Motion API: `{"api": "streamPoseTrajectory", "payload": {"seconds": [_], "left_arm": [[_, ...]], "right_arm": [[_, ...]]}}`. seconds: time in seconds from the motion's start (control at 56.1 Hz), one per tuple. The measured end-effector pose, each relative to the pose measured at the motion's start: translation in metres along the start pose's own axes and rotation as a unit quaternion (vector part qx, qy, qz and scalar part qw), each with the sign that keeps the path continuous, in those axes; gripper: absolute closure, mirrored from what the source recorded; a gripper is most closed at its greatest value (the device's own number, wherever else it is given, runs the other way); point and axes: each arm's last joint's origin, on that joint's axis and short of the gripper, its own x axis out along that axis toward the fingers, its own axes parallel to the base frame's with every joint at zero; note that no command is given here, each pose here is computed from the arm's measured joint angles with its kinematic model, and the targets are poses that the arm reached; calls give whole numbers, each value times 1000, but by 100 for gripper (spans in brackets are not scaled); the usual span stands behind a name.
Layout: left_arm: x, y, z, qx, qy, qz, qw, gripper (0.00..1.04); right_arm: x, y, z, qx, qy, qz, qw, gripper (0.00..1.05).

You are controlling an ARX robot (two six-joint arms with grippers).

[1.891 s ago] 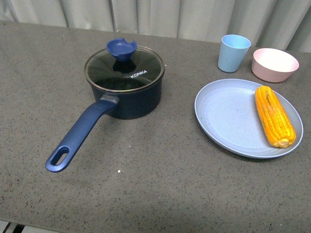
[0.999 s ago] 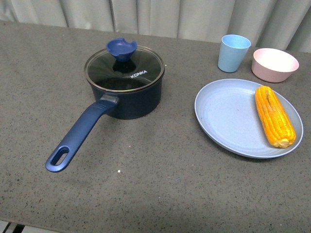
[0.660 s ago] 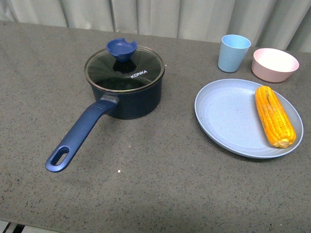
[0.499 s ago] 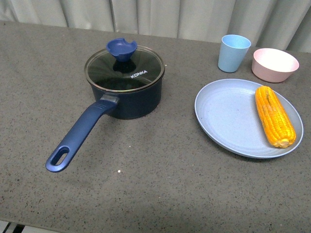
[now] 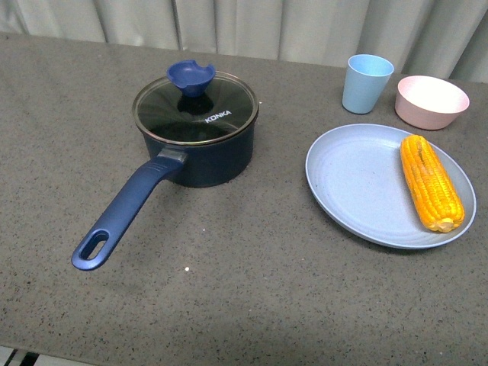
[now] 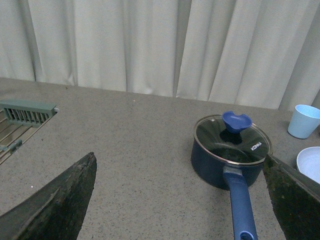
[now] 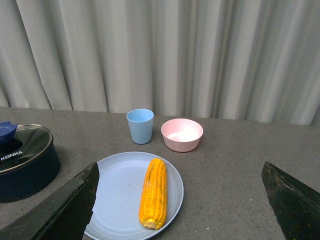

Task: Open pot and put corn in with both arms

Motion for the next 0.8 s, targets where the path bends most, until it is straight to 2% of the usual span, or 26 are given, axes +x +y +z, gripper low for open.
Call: {"api": "streamPoseTrajectory", "payload": {"seconds": [0.214, 0.268, 0.321, 0.357, 0.41, 0.624, 0.803], "left_arm": [[0, 0, 0, 0, 0, 0, 1000, 7], [0, 0, -2, -15, 25, 36, 999, 7], [4, -1, -5, -38, 87, 113, 989, 7], [7, -1, -8, -45, 104, 145, 983, 7], [13, -3, -10, -52, 112, 157, 980, 7], [58, -14, 5, -93, 84, 105, 987, 7], [137, -48, 7, -118, 94, 27, 988, 7]], "right_arm": [[0, 0, 0, 0, 0, 0, 1000, 9], [0, 0, 0, 0, 0, 0, 1000, 9], [0, 0, 0, 0, 0, 0, 1000, 9], [0, 0, 0, 0, 0, -1, 1000, 9], [0, 0, 0, 0, 0, 0, 1000, 9], [0, 0, 0, 0, 0, 0, 1000, 9], [0, 0, 0, 0, 0, 0, 1000, 9]]}}
